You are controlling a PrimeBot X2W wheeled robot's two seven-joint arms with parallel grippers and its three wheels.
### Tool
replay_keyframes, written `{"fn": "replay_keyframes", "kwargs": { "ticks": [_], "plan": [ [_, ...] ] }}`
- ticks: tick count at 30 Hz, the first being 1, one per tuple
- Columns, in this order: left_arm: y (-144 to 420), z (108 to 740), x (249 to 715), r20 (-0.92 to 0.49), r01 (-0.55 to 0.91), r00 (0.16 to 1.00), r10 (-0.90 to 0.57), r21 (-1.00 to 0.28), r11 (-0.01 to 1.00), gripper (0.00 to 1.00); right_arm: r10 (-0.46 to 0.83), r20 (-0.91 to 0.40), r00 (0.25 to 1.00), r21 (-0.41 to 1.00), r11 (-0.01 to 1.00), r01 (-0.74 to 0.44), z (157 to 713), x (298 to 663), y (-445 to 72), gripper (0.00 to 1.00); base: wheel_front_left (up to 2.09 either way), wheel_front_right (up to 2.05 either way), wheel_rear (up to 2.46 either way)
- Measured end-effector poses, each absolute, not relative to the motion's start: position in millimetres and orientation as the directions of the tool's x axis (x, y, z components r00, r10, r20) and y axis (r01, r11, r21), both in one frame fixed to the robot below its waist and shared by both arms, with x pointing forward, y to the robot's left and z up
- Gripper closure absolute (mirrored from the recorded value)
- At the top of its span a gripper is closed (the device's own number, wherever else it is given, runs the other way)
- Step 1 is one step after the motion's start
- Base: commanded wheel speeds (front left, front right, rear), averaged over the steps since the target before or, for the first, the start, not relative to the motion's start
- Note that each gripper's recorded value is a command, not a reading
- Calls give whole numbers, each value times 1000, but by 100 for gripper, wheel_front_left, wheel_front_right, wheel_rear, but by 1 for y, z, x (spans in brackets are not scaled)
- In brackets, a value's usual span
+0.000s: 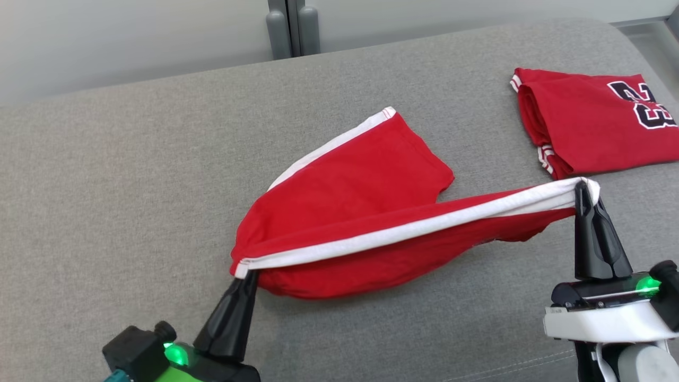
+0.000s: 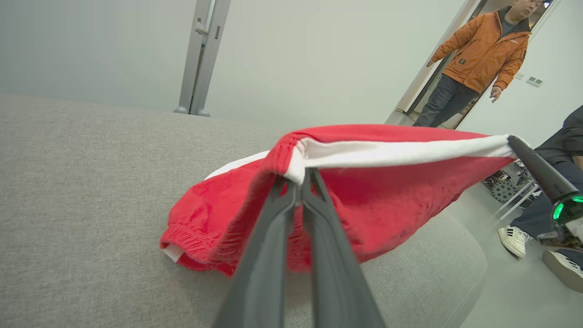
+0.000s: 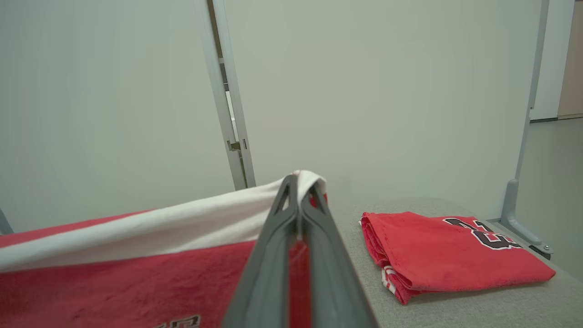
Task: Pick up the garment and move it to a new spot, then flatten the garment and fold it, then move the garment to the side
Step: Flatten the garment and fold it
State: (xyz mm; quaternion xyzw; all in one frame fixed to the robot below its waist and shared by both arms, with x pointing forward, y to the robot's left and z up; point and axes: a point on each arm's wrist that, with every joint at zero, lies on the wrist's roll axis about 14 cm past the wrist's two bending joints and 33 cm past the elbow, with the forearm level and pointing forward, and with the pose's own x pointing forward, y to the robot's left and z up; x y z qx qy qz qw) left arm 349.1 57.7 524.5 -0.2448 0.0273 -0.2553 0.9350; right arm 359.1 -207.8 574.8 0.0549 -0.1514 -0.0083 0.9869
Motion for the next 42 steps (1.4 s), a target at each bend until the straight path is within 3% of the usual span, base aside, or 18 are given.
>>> {"fn": "replay_keyframes", "kwargs": {
  "ticks": [10,22,27,37,38,39,40,41,42],
  "plan": [
    [53,461,358,-127,275,880,-458,-649,710,100,28,141,990,98,994,-42,518,423,-190,100,0,0,0],
    [76,429,417,-254,105,887,-385,-701,705,100,262,-50,964,-3,965,-262,475,527,-130,100,0,0,0],
    [83,418,428,-285,69,887,-363,-696,715,100,320,-118,940,-16,946,-324,458,551,-109,100,0,0,0],
    [94,401,432,-313,7,897,-313,-697,717,100,317,-210,925,-24,944,-329,430,577,-106,100,0,0,0],
    [94,400,432,-313,5,897,-312,-698,716,96,319,-212,924,-26,943,-332,429,579,-105,100,0,0,0],
    [94,401,432,-310,5,899,-308,-699,715,59,321,-215,922,-28,942,-334,428,580,-104,100,0,0,0],
    [94,401,432,-307,5,901,-307,-700,714,8,321,-216,922,-30,942,-335,428,581,-104,88,0,0,0],
    [95,403,433,-299,7,905,-302,-700,714,0,322,-219,921,-33,941,-337,428,581,-104,71,0,0,0],
    [96,404,433,-292,9,909,-297,-698,716,0,322,-224,920,-34,941,-338,427,581,-103,22,0,0,0]
  ]
}}
